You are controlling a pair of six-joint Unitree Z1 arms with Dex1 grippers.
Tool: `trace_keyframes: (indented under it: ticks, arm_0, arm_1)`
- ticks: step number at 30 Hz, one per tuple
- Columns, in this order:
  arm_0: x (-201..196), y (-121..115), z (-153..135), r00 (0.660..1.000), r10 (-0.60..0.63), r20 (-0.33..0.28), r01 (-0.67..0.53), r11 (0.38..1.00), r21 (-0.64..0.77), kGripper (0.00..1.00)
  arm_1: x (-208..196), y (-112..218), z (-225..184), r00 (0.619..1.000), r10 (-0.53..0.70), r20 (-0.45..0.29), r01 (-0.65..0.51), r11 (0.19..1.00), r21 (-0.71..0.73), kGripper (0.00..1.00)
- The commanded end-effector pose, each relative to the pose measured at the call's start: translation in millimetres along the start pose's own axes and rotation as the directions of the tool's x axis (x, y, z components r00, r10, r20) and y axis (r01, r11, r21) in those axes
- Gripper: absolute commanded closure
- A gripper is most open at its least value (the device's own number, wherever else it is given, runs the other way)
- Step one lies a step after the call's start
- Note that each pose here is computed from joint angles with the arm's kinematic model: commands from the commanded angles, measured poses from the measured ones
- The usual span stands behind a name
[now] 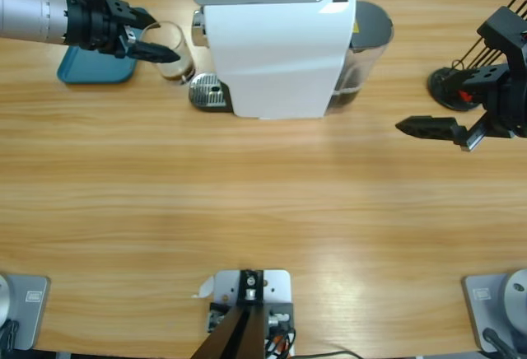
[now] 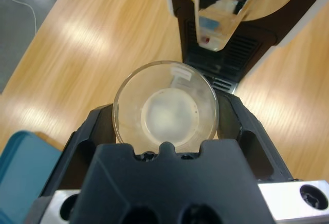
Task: Pour coffee
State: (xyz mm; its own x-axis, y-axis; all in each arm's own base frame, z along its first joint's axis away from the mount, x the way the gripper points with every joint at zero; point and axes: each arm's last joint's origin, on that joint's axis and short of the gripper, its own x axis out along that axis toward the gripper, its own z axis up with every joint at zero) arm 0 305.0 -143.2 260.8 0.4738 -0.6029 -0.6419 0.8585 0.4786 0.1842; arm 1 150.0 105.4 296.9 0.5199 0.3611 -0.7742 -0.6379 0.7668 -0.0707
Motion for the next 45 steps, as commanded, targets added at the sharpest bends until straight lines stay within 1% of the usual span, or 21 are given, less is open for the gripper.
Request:
trace_keyframes:
  ticks: [1,5,10,13,15,19,21,23,26,37,38,40,41,42,45]
  arm_0:
    - [-26.4,25.0,-25.9,0.986,0.149,-0.080,-0.160,0.976,-0.151,1.000]
    - [-39.7,45.5,-41.9,0.962,0.239,-0.130,-0.265,0.928,-0.260,1.000]
    - [-47.7,72.2,-59.9,0.922,0.330,-0.204,-0.381,0.868,-0.319,1.000]
    - [-50.8,91.2,-70.8,0.904,0.364,-0.222,-0.424,0.819,-0.385,1.000]
    - [-48.2,98.9,-73.5,0.895,0.378,-0.239,-0.445,0.802,-0.398,1.000]
    - [-34.0,112.7,-81.6,0.865,0.399,-0.304,-0.498,0.751,-0.433,1.000]
    - [-27.2,120.7,-83.3,0.854,0.409,-0.323,-0.518,0.730,-0.446,1.000]
    - [-18.9,125.8,-83.0,0.849,0.408,-0.334,-0.525,0.714,-0.462,1.000]
    - [-8.1,129.6,-85.6,0.852,0.396,-0.342,-0.520,0.706,-0.481,1.000]
    - [13.9,127.4,-93.4,0.863,0.351,-0.364,-0.496,0.725,-0.478,1.000]
    - [13.9,128.2,-92.8,0.862,0.353,-0.363,-0.498,0.724,-0.478,0.937]
    - [14.4,128.7,-91.5,0.863,0.354,-0.361,-0.498,0.723,-0.479,0.242]
    - [15.4,127.0,-89.2,0.865,0.353,-0.357,-0.494,0.728,-0.476,0.082]
    - [15.2,123.7,-83.5,0.869,0.355,-0.345,-0.487,0.738,-0.467,0.018]
    - [14.8,120.1,-75.1,0.879,0.353,-0.321,-0.471,0.752,-0.461,0.009]
  arm_1:
    - [1.3,3.0,-9.7,1.000,0.015,-0.010,-0.015,1.000,0.002,0.000]
    - [1.8,3.0,-9.6,1.000,0.015,-0.012,-0.015,1.000,0.002,0.000]
    - [3.1,3.1,-9.4,1.000,0.016,-0.014,-0.016,1.000,0.002,0.000]
    - [3.8,3.0,-9.4,1.000,0.016,-0.017,-0.016,1.000,0.002,0.000]
    - [5.5,3.1,-8.5,1.000,0.018,-0.018,-0.018,1.000,0.002,0.000]
    - [7.7,2.9,-7.8,1.000,0.018,-0.022,-0.018,1.000,0.003,0.000]
    - [5.3,3.1,-8.6,1.000,0.018,-0.017,-0.018,1.000,0.002,0.000]
    - [4.7,3.2,-9.8,1.000,0.018,-0.018,-0.018,1.000,0.003,0.000]
    - [6.3,3.2,-9.1,1.000,0.018,-0.023,-0.018,1.000,0.002,0.000]
    - [4.8,3.2,-9.8,0.999,0.019,-0.028,-0.019,1.000,0.002,0.000]
    - [4.5,3.3,-9.8,0.999,0.020,-0.027,-0.020,1.000,0.002,0.000]
    - [4.6,3.3,-9.8,0.999,0.020,-0.027,-0.020,1.000,0.002,0.000]
    - [4.9,3.3,-9.8,0.999,0.021,-0.028,-0.021,1.000,0.002,0.000]
    - [4.9,3.3,-9.8,0.999,0.021,-0.028,-0.021,1.000,0.002,0.000]
    - [5.0,3.3,-10.1,0.999,0.021,-0.029,-0.021,1.000,0.001,0.000]
